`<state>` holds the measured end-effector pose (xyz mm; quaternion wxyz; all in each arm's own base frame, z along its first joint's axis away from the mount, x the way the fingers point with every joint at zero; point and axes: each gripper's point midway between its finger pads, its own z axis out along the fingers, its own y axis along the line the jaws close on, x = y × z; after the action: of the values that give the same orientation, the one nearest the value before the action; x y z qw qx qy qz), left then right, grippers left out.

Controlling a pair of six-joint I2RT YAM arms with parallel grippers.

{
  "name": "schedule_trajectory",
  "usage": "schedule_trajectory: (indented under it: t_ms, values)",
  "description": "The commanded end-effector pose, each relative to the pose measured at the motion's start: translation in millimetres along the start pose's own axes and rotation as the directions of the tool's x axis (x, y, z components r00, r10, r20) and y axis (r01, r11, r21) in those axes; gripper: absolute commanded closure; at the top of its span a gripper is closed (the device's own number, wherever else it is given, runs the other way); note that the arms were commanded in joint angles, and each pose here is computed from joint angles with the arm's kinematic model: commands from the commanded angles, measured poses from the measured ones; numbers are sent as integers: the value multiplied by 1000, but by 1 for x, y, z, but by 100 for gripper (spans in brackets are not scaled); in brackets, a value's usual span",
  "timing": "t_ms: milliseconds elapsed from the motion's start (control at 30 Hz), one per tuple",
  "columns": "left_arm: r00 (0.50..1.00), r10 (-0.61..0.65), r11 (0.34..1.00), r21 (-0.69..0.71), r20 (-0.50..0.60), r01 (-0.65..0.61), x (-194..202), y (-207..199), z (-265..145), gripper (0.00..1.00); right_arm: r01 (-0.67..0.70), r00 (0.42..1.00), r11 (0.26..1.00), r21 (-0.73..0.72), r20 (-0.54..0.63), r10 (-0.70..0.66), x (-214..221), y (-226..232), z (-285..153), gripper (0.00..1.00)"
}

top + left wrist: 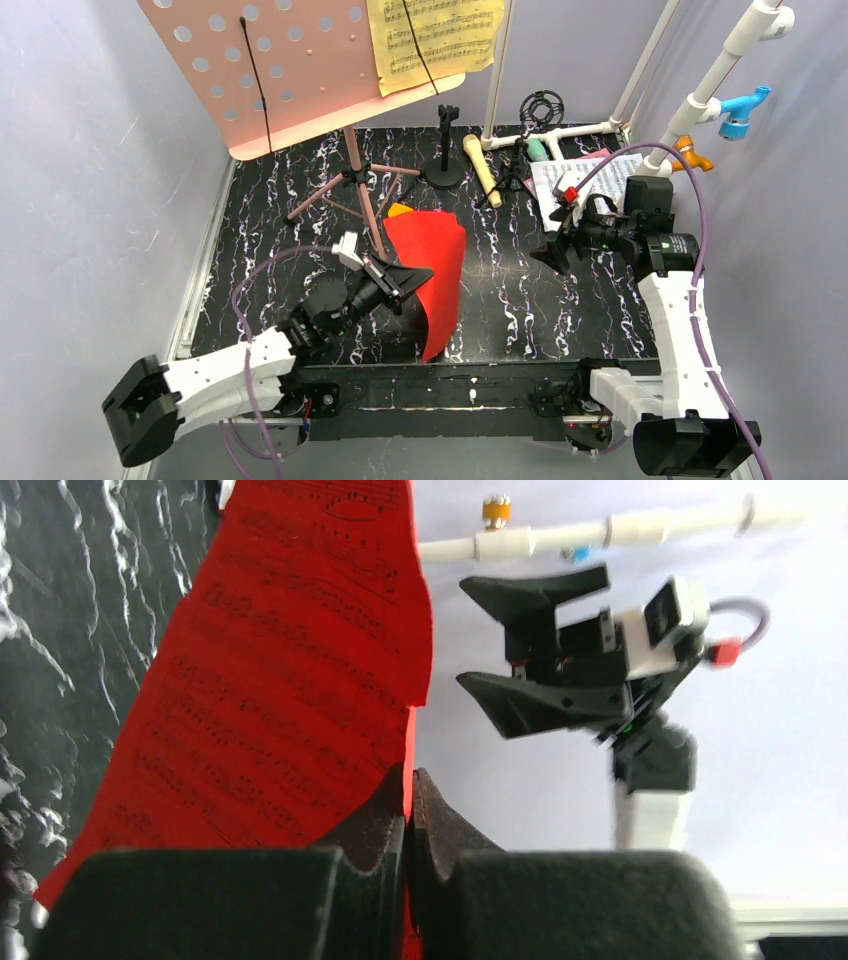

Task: Pack up the instrument practice props
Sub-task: Place the sheet music at the center of the board.

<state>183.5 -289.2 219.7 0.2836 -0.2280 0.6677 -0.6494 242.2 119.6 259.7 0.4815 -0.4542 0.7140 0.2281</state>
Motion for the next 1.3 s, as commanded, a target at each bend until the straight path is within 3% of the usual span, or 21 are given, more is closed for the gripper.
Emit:
schedule_trajectory:
  t_ms: [0, 100, 167, 267, 333, 433, 533, 600, 633, 700, 767, 933, 1033, 1267]
  values:
    - [780, 592, 784, -78, -203, -616, 4, -7, -11, 100, 49, 997, 999, -16, 58, -48, -29, 5, -11, 1]
    - [494, 774, 532, -16, -397, -847, 5, -15, -26, 100, 37, 994, 999, 18, 101, -38, -54, -1, -19, 2]
    - [285, 828, 374, 96, -482, -922, 9, -19, -34, 99, 34, 990, 998, 57, 137, -42, -75, -7, -27, 2]
    - [-47, 864, 106, 272, -501, -956, 14, -22, -44, 96, 17, 983, 996, 91, 180, -33, -98, -13, -36, 2]
    - [-280, 841, -112, 357, -463, -927, 10, -24, -47, 96, 9, 979, 995, 102, 203, -29, -110, -14, -42, 2]
    - [-583, 724, -430, 420, -369, -799, -2, -31, -47, 100, -14, 974, 993, 116, 228, -13, -122, -15, -48, 2]
    - [-798, 547, -678, 427, -252, -599, -12, -44, -42, 100, -90, 967, 989, 122, 249, 57, -124, -20, -52, 2]
    - [-886, 440, -791, 404, -148, -460, -8, -59, -36, 100, -160, 952, 986, 46, 270, 142, -118, -12, -43, 2]
    - [-968, 252, -907, 349, -4, -238, 4, -75, -29, 100, -306, 897, 942, -136, 292, 333, -112, 9, -30, 1]
    - [-986, -21, -965, 256, 166, 63, 33, -87, -20, 100, -477, 791, 822, -312, 255, 556, -94, 24, -12, 2]
    - [-973, -91, -964, 225, 211, 139, 54, -92, -16, 100, -498, 781, 800, -335, 228, 581, -89, 28, -9, 2]
    - [-948, -177, -918, 304, 263, 255, 69, -65, -19, 100, -522, 779, 761, -386, 149, 610, -76, 45, 3, 2]
    - [-936, -208, -894, 333, 286, 300, 74, -58, -24, 100, -585, 745, 707, -396, 81, 662, -51, 53, 21, 1]
    - [-922, -228, -896, 303, 314, 325, 98, -59, -21, 100, -642, 712, 653, -401, 3, 702, -27, 58, 43, 2]
